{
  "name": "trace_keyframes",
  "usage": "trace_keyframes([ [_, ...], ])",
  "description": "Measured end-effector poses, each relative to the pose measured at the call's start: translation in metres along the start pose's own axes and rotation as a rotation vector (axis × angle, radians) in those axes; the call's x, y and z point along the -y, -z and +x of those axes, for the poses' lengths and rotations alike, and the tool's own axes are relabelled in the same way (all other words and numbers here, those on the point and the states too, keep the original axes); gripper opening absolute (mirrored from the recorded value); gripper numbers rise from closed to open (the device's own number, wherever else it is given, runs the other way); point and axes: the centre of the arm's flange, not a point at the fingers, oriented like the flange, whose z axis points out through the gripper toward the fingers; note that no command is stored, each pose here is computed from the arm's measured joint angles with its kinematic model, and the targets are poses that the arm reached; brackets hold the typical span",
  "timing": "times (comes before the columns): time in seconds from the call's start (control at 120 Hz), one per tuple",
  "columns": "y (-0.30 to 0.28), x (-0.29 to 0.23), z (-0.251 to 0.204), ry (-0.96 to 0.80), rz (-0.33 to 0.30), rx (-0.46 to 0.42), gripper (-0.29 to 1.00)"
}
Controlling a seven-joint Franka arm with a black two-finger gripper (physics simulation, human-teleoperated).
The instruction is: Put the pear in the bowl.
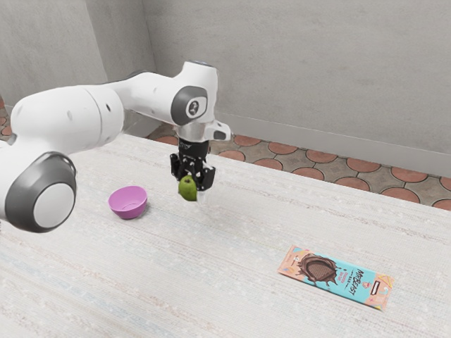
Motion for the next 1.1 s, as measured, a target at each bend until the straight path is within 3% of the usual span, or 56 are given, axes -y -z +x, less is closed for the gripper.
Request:
trace_keyframes([
  [0.325, 0.009, 0.103, -0.061, 0.057, -0.029, -0.030, 0.26],
  [0.567, 0.001, 0.155, -0.103, 0.069, -0.043, -0.053, 0.22],
  [0.717, -0.018, 0.178, -0.125, 0.071, -0.056, -0.050, 0.26],
  [1.1, -0.049, 0.192, -0.101, -0.009, -0.016, -0.057, 0.24],
])
